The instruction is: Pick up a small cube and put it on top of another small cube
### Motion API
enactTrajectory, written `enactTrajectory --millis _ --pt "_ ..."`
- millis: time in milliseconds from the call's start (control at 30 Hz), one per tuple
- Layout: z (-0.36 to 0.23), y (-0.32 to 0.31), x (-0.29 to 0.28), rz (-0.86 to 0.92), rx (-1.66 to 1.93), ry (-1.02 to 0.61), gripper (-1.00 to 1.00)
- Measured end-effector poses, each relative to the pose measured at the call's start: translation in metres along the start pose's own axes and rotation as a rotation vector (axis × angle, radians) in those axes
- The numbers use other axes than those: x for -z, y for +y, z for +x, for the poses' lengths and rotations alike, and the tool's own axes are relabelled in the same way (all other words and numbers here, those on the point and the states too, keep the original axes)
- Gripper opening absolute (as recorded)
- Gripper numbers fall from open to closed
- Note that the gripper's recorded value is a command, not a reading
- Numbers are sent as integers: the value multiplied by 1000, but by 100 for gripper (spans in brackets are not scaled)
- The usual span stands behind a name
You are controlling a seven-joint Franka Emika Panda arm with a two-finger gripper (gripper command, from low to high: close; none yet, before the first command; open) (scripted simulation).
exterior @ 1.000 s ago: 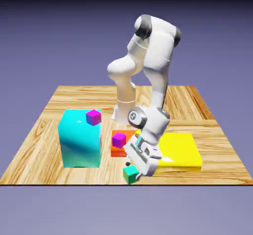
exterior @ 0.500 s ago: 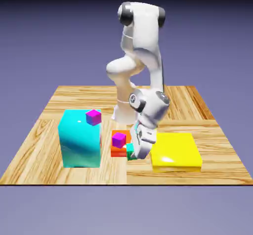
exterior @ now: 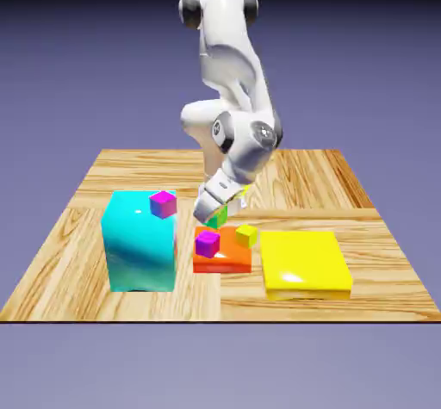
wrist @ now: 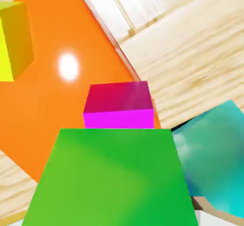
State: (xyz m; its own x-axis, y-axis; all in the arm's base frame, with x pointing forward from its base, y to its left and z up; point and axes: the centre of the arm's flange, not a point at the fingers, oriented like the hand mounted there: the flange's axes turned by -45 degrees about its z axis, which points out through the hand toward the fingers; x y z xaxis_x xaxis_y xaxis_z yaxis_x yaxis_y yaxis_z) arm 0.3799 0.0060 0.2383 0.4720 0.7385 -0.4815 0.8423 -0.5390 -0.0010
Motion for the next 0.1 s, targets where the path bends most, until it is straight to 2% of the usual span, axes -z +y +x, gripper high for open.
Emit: enactTrajectory --millis 33,100 --pt "2 -2 -8 -2 5 1 100" --pt "3 -2 -8 -5 7 0 100"
